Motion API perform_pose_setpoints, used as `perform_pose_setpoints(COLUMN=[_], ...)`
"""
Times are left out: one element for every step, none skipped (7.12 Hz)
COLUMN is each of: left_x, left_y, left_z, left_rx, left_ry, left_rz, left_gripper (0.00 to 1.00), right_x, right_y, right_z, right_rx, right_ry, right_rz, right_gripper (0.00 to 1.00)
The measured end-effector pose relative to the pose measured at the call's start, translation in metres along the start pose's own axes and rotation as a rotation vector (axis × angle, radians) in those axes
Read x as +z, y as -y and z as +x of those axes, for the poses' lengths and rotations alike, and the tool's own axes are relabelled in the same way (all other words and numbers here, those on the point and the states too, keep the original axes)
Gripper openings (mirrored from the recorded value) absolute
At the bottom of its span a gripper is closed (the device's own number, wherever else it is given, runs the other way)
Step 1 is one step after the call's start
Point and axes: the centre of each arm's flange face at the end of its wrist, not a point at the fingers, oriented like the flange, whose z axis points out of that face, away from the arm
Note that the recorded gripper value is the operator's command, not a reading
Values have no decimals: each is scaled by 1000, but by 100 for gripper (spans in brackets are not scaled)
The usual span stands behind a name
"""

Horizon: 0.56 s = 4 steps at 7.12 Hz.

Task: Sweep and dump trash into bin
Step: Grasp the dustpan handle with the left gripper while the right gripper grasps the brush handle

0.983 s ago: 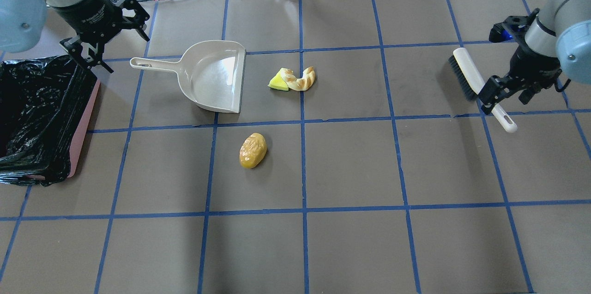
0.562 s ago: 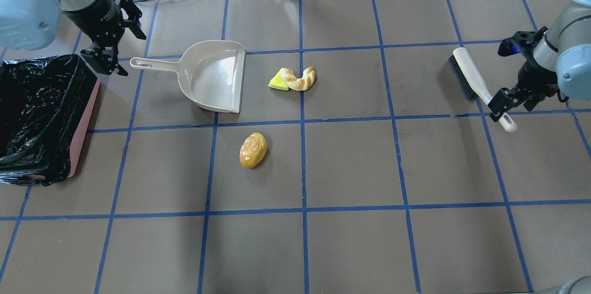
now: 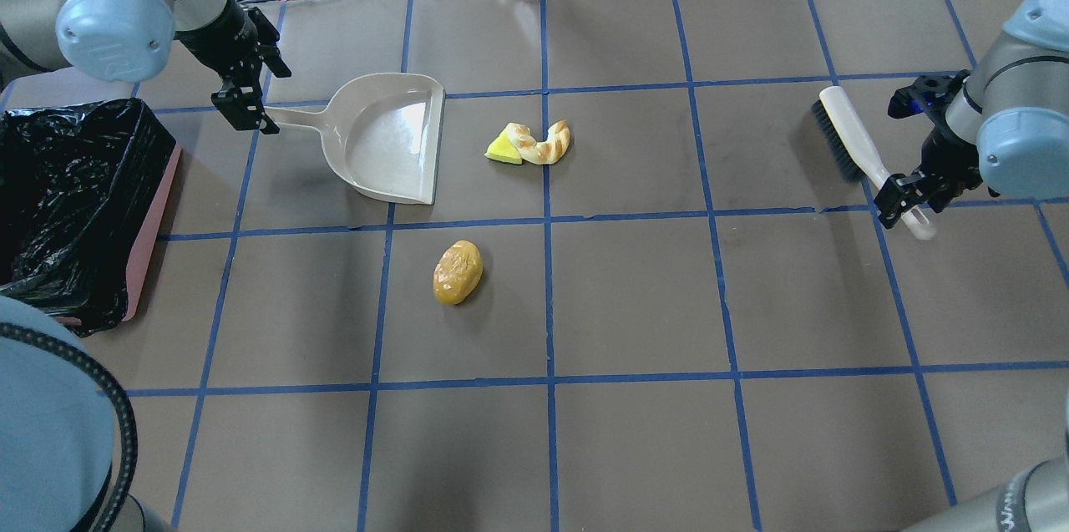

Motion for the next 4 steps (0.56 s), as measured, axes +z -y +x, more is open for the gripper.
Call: perform_pose_setpoints(left_x=[15,31,47,59], left_y=[18,29,34,38], left_z=[9,15,20,25], left_rx=[-20,-35,-45,-51], left_ry=[-4,-9,-5,-8], left_rz=[-2,-2,-2,-1], left_gripper=[100,100,100,100], right_x=[0,1,1,2], right_y=[0,-1,-1,-1], right_z=[0,0,-1,-1], right_rx=[0,3,6,8], right_ry=[1,6,9,13], right_rz=[-2,-7,-11,-15], right_gripper=[31,18,7,4])
